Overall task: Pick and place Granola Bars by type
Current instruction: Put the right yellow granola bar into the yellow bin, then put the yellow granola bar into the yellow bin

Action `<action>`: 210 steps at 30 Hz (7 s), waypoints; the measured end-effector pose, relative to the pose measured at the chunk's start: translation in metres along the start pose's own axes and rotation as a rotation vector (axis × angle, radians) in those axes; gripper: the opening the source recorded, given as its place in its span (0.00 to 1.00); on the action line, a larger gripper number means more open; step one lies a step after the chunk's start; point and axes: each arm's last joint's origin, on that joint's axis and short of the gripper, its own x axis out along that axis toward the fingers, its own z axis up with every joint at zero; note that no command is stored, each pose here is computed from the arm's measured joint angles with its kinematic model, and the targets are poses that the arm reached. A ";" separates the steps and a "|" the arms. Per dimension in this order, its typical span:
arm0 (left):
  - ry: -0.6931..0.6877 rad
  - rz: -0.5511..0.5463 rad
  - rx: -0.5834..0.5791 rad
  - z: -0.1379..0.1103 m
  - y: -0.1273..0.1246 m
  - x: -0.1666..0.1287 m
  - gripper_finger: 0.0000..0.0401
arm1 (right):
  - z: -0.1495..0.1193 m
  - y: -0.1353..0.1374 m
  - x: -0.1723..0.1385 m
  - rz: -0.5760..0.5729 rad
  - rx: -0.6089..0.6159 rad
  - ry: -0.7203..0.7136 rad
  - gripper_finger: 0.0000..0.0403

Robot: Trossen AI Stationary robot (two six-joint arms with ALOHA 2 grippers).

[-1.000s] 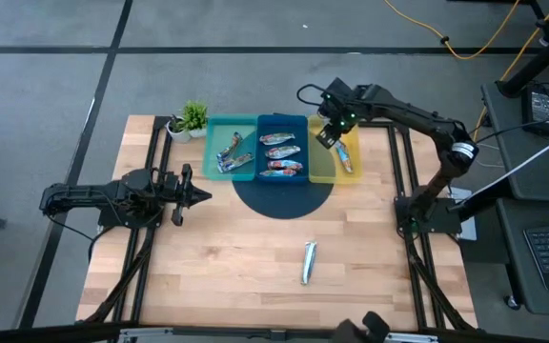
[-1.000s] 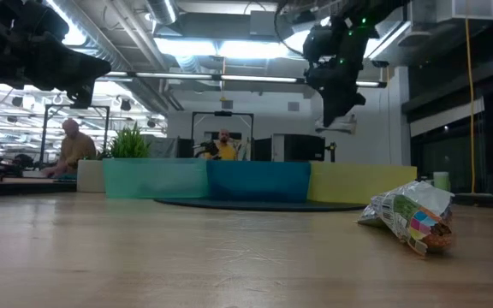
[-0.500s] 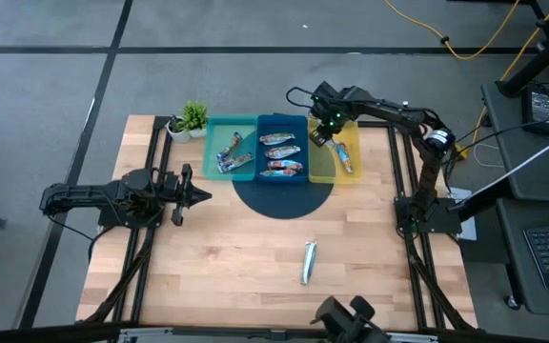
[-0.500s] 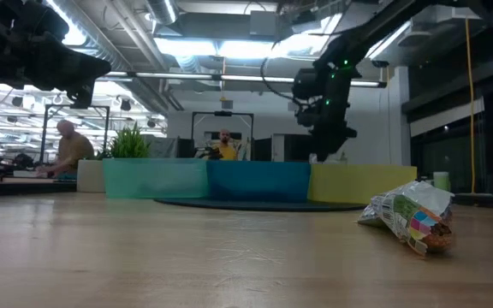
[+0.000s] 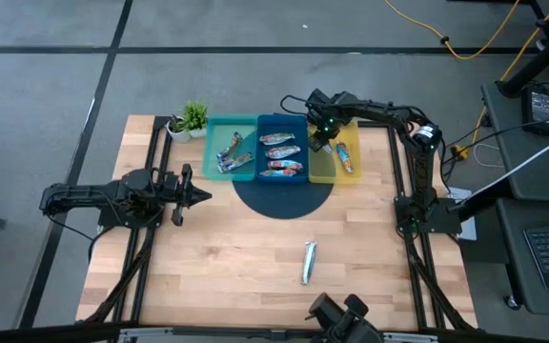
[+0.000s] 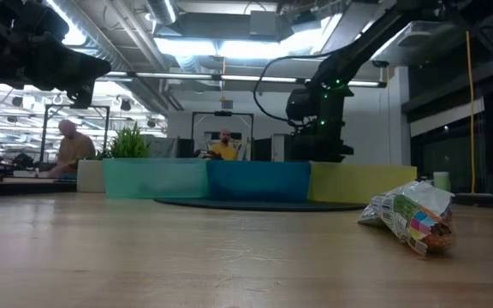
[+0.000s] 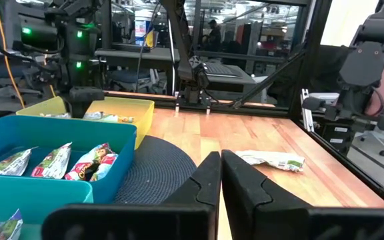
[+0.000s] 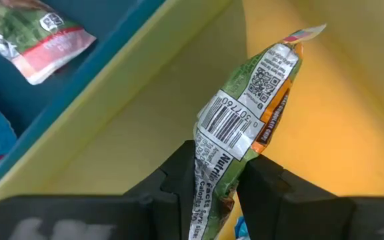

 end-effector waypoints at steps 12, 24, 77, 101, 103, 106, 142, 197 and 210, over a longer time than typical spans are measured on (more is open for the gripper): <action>0.000 0.000 0.000 0.000 0.000 0.000 0.02 | 0.001 0.000 0.000 -0.001 -0.005 -0.007 0.29; 0.001 0.000 0.000 0.000 0.000 0.000 0.02 | -0.002 0.002 -0.015 0.000 0.020 -0.024 0.55; 0.000 0.000 0.000 0.000 0.000 0.000 0.02 | -0.211 0.291 -0.127 0.256 0.271 -0.019 0.56; 0.000 0.000 0.000 0.000 0.000 0.000 0.01 | -0.219 0.326 -0.024 0.008 0.488 0.138 0.72; 0.000 0.000 0.000 0.000 0.000 0.000 0.01 | -0.219 0.327 -0.017 -0.009 0.487 0.146 0.72; 0.001 0.000 0.000 0.000 0.000 0.000 0.02 | -0.221 0.329 -0.007 -0.028 0.486 0.195 0.72; 0.000 0.000 0.000 0.000 0.000 0.000 0.01 | -0.213 0.286 -0.148 0.141 0.369 0.075 0.10; 0.000 0.000 0.000 0.000 0.000 0.000 0.01 | -0.002 -0.004 -0.087 -0.002 -0.063 0.069 0.05; 0.001 0.000 0.000 0.000 0.000 0.000 0.01 | -0.009 -0.015 -0.020 0.019 -0.055 0.068 0.06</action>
